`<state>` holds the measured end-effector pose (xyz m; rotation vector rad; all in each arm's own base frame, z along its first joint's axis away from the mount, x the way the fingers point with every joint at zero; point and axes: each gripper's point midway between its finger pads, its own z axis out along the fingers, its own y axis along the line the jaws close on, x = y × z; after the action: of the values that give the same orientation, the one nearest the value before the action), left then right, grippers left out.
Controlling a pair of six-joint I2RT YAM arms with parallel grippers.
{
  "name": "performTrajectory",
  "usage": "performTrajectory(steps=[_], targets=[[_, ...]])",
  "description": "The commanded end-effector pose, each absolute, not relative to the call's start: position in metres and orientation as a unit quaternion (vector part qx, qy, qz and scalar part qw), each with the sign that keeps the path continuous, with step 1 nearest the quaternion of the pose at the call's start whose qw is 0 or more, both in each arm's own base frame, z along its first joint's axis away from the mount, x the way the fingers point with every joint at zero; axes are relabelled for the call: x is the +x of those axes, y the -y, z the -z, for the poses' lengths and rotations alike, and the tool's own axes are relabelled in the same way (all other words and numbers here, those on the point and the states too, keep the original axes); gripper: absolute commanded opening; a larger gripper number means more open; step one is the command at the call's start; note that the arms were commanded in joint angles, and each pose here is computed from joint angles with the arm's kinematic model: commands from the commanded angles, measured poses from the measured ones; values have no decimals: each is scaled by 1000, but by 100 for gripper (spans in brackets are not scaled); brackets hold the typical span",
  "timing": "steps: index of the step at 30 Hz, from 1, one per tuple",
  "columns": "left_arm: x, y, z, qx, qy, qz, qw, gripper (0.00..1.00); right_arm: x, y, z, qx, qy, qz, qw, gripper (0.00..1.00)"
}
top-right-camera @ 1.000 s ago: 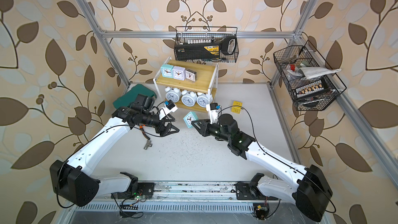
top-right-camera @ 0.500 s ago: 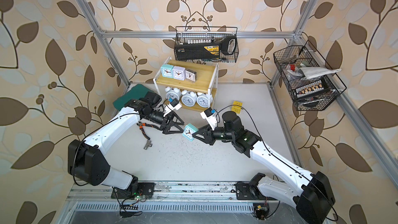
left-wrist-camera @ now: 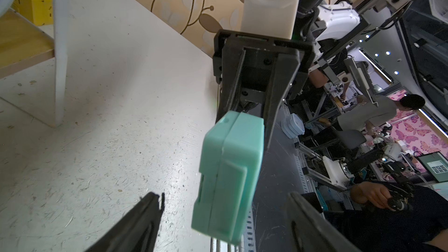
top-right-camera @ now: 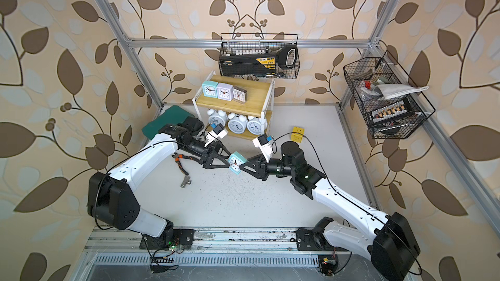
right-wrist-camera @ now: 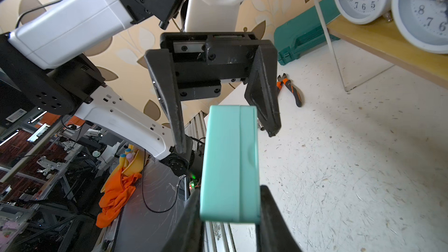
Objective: Place the alarm clocks on the shelf by style
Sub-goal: Pick up the alarm from the center of the board.
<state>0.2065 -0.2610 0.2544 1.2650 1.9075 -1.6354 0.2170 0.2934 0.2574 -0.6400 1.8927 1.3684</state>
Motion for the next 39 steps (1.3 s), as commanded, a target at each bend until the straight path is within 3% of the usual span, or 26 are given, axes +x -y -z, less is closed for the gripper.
performTrajectory(steps=[1,5,9,13,16,19,20,24,26,34,39], targets=[[201,266,-266,436,-642,612,154,83,219,-289,-288,-232,-685,-558,407,15],[203,269,-269,427,-634,628,148,80,225,-284,-290,-199,-675,-559,439,14],[205,272,-270,430,-632,628,147,70,222,-289,-286,-193,-676,-553,447,15],[204,274,-268,435,-632,624,147,56,219,-294,-282,-192,-679,-546,452,14],[203,274,-267,437,-633,621,148,40,220,-293,-278,-188,-684,-540,452,16],[202,273,-267,442,-633,617,152,25,221,-293,-275,-191,-693,-531,448,26],[201,272,-267,445,-633,614,154,24,219,-294,-273,-196,-699,-527,442,35],[202,269,-256,466,-649,579,162,18,217,-291,-266,-230,-739,-482,410,66],[204,266,-245,480,-663,550,165,16,211,-290,-264,-261,-752,-469,382,73],[205,260,-221,530,-681,483,147,13,208,-284,-253,-336,-799,-417,273,74],[201,262,-226,548,-674,472,151,13,212,-294,-256,-358,-795,-419,252,72]])
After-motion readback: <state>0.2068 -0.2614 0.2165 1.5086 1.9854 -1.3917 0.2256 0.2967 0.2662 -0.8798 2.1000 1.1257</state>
